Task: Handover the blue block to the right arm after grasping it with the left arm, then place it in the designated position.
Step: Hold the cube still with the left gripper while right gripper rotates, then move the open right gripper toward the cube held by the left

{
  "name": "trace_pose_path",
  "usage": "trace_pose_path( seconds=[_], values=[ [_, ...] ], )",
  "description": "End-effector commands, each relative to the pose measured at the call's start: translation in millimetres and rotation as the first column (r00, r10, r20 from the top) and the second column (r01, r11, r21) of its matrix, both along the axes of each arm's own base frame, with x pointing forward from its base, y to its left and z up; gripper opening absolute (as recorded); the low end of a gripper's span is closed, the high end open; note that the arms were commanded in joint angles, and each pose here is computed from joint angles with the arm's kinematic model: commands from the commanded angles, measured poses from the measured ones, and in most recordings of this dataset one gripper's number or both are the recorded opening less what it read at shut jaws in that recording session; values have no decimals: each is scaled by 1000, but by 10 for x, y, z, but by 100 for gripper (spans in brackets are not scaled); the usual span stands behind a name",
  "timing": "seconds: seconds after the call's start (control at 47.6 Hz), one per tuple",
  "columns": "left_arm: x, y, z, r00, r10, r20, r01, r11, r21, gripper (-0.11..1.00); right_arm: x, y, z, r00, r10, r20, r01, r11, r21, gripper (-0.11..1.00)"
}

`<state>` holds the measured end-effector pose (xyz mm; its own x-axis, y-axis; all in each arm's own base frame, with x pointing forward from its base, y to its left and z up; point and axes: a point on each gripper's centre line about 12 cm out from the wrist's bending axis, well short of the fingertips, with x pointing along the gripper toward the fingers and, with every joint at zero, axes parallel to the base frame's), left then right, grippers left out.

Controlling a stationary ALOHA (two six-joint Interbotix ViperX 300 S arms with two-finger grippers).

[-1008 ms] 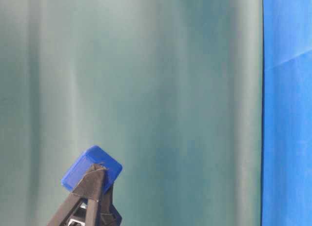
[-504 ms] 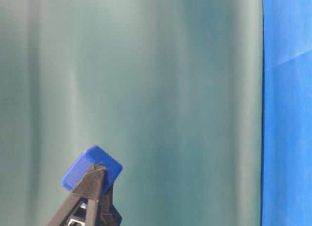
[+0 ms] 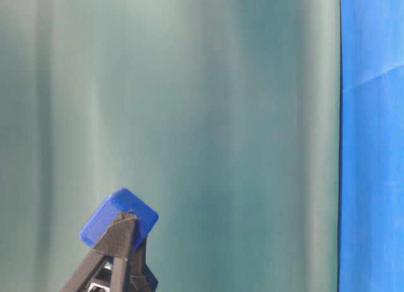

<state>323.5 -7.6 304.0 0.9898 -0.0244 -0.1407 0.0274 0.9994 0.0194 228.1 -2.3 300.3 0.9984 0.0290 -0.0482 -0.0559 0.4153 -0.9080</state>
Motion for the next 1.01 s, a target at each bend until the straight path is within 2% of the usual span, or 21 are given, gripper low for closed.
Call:
trace_pose_path(
  seconds=[0.0, 0.084, 0.231, 0.357, 0.987],
  values=[
    [-6, 5, 119, 999, 2, 40, -2, 1000, -4, 49, 60, 9, 133, 999, 12, 44, -12, 1000, 0, 95],
    [-3, 0, 114, 999, 1, 38, -1, 1000, -4, 49, 124, 15, 147, 999, 20, 47, -20, 1000, -3, 95],
    [-6, 5, 119, 999, 2, 40, -2, 1000, -4, 49, 276, 22, 149, 999, 35, 34, -33, 998, -51, 95],
    [-4, 5, 112, 999, 2, 37, -2, 1000, -4, 49, 431, 36, 179, 997, 55, 48, -52, 996, -69, 95],
    [-4, 6, 107, 999, 3, 32, -3, 1000, -5, 49, 1270, 13, 201, 997, 74, 12, -73, 995, -64, 95]
  ],
)
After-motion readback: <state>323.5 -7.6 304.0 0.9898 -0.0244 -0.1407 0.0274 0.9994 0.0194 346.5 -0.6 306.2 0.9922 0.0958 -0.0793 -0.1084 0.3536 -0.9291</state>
